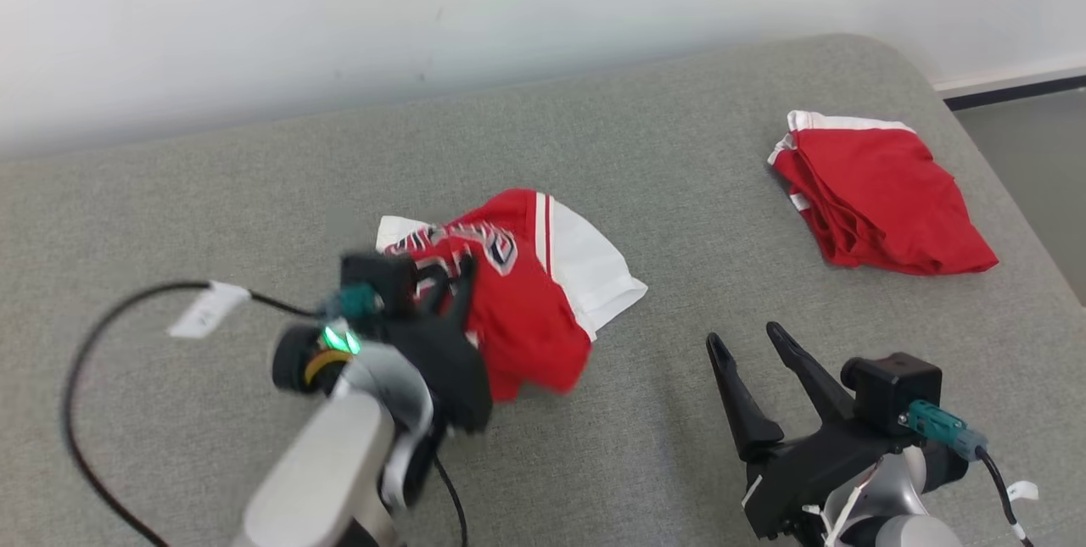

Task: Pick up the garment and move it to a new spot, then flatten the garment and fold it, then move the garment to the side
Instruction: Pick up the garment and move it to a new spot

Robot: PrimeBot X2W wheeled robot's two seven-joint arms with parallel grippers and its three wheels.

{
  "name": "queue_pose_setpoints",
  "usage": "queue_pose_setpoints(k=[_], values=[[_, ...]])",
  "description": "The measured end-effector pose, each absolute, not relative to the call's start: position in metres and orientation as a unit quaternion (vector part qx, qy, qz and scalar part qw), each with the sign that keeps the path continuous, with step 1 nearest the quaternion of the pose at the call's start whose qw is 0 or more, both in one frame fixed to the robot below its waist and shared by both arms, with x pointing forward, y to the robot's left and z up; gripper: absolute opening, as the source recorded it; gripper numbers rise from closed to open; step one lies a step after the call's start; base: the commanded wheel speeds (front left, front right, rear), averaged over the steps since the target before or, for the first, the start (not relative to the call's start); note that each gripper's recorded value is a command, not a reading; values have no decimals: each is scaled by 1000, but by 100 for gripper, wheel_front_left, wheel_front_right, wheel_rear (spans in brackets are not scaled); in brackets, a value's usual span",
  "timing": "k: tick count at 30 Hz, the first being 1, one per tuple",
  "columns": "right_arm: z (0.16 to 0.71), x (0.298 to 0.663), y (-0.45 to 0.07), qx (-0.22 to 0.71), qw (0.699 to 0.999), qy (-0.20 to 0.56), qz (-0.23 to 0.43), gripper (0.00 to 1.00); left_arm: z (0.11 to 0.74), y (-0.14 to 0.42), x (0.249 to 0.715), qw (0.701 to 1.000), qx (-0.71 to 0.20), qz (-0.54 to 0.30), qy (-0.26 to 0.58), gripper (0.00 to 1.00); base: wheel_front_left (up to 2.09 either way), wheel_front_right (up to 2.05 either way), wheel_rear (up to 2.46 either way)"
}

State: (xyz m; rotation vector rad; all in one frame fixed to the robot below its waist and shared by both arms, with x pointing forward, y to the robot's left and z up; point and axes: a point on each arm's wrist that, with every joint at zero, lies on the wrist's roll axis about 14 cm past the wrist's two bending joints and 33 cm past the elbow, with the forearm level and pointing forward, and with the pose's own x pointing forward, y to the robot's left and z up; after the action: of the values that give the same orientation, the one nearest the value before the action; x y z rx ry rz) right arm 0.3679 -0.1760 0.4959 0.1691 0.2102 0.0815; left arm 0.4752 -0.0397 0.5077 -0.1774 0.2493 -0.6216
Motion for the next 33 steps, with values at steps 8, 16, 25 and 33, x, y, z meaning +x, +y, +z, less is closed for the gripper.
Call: queue_pose_setpoints(k=[8,16,25,33], values=[[491,376,-166,85,989,111,56,100,464,-31,448,935,-132,-282,170,100,0,0,0],[496,373,-165,88,990,96,56,100,507,30,443,963,-158,-217,33,100,0,0,0],[499,367,-164,103,991,63,56,100,520,109,399,980,-143,-132,-30,100,0,0,0],[485,361,-156,107,989,72,72,100,540,181,361,981,-167,-33,-91,100,0,0,0]])
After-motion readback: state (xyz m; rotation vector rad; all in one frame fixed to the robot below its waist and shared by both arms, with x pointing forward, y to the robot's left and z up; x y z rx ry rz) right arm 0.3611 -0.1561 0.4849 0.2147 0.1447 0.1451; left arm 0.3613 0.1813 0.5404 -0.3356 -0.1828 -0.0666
